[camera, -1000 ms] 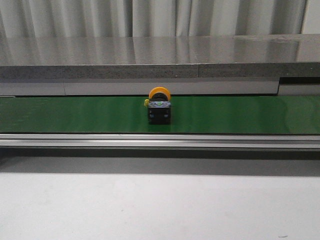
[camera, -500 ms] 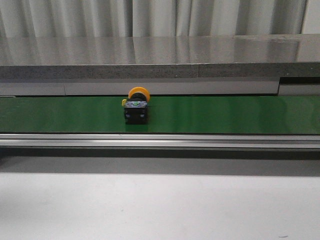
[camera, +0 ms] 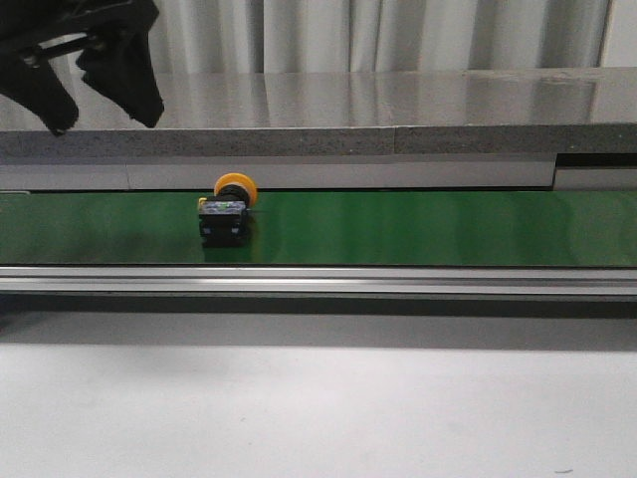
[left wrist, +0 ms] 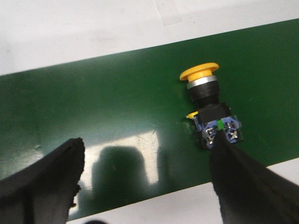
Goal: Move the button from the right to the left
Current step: 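Lower the left gripper over the button and close on it, then lift the button with the left gripper and carry it to the blue tray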
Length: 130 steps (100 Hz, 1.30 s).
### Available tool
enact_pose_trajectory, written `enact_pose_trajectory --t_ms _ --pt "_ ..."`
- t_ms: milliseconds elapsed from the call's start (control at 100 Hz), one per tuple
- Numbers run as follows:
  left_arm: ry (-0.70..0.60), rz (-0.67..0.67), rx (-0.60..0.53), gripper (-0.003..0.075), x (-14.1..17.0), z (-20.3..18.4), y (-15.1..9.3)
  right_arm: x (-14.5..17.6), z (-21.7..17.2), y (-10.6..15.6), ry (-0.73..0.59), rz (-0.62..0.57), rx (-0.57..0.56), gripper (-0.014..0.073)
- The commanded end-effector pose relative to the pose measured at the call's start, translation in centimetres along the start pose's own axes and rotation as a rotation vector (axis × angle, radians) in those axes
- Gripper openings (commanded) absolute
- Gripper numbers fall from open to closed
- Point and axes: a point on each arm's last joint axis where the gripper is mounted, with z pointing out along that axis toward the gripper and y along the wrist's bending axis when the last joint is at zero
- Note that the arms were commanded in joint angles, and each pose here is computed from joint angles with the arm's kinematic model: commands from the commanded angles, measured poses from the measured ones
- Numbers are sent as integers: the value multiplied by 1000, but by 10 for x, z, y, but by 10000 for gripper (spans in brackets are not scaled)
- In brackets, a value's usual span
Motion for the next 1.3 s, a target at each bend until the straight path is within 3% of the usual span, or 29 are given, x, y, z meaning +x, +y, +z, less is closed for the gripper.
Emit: enact_pose_trajectory --t_ms 0,320,650,1110,1180,1290 --pt "-50 -63 20 547 -21 -13 -6 -16 -1 -2 -102 -7 13 -68" --pt "123 -93 -3 547 -41 11 -9 -16 -1 -2 -102 -7 13 -68" --pt "244 -134 -28 547 -33 39 -7 -16 -1 -2 -102 -7 13 -68" --pt "299 -124 -63 546 -27 68 -4 -16 -1 -2 -102 -7 13 -68" --pt "304 -126 -64 517 -26 69 -4 -16 -1 -2 -102 -7 13 -68" --pt "310 -126 -65 383 -26 69 -3 -16 -1 -2 -102 -7 13 -68"
